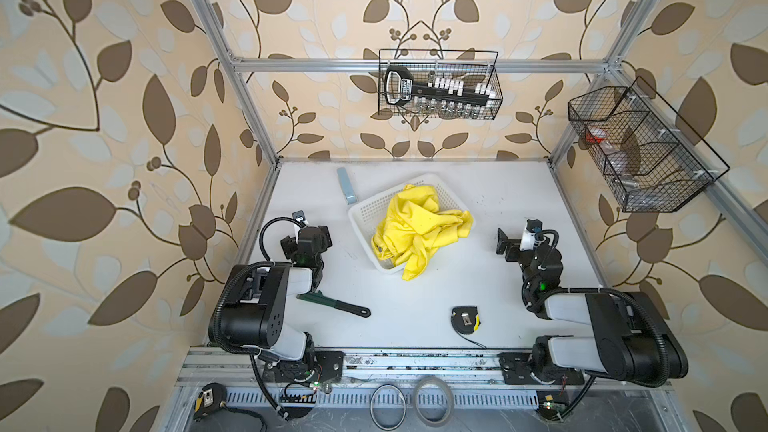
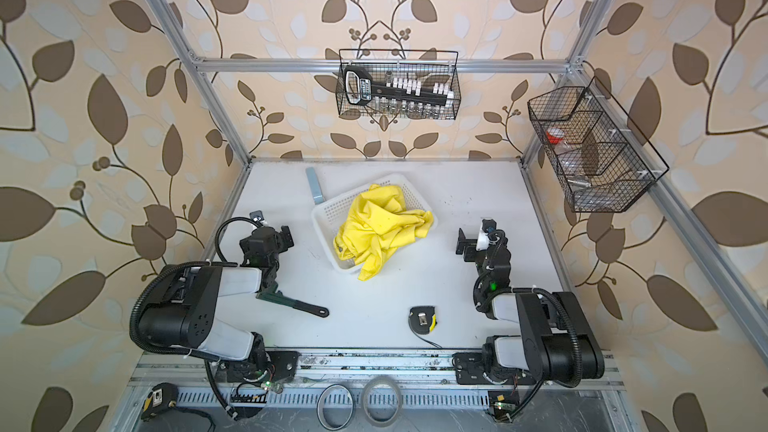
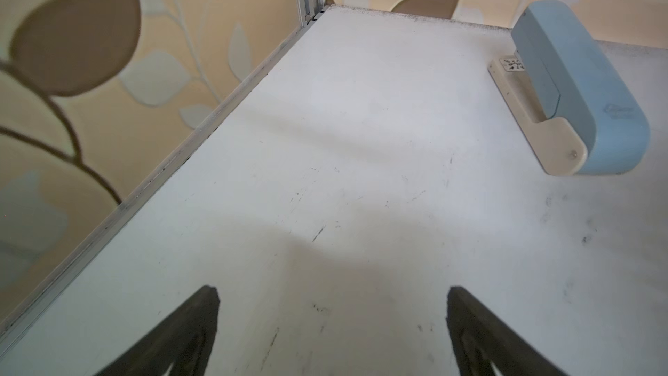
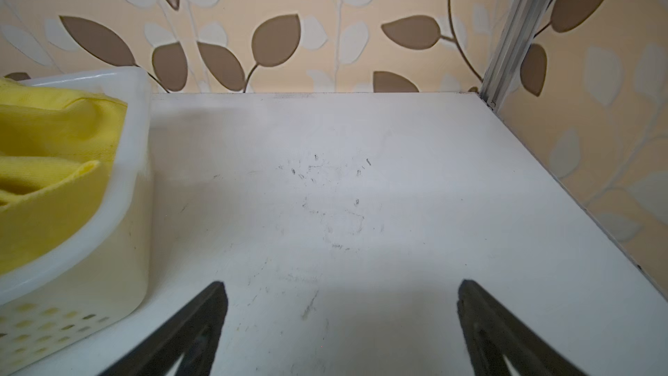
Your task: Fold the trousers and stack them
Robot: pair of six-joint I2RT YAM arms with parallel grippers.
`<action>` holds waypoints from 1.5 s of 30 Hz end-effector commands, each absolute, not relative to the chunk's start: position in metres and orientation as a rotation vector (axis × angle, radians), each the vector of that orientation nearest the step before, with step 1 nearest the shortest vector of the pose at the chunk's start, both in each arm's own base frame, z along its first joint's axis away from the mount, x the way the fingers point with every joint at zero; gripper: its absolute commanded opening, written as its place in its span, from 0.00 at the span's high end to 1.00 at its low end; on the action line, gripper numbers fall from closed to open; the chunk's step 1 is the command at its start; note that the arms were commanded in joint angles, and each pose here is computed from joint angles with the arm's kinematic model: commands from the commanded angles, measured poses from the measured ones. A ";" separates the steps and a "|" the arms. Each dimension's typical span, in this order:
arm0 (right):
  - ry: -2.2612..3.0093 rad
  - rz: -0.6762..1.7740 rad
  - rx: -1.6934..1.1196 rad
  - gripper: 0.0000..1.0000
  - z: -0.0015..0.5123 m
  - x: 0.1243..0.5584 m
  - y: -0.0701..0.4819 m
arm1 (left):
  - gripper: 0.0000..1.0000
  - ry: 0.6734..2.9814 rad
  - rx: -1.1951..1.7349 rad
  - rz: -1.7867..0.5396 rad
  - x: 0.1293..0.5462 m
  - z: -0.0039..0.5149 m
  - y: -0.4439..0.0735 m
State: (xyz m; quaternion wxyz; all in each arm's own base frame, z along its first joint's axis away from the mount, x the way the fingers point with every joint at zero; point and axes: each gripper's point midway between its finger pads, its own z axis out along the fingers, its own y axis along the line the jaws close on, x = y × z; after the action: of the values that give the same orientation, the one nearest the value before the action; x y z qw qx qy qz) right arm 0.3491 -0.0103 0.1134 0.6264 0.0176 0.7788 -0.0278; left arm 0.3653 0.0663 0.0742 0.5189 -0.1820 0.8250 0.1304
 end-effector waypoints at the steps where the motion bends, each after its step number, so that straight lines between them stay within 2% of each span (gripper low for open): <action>1: 1.762 -0.059 0.028 0.00 0.121 0.354 -0.009 | 0.01 1.933 -0.456 0.304 0.367 0.083 0.066; 28: 1.751 -0.042 0.036 0.00 0.124 0.353 -0.009 | 0.01 1.930 -0.455 0.300 0.367 0.084 0.066; 34: 1.732 -0.069 0.014 0.00 0.147 0.344 -0.007 | 0.01 1.936 -0.451 0.307 0.368 0.113 0.066; 39: 1.655 -0.036 -0.002 0.00 0.189 0.341 0.002 | 0.01 1.874 -0.662 0.346 0.349 0.146 0.085; 45: 1.605 0.103 -0.111 0.00 0.238 0.339 0.032 | 0.01 1.941 -0.634 0.203 0.357 0.193 0.056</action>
State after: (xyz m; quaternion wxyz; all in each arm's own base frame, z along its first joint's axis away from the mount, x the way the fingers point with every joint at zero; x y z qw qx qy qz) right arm 0.3408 0.0115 0.2318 0.7068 -0.0125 0.7073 0.0099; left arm 0.3646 0.0667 0.1841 0.5475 -0.2539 0.7903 0.1059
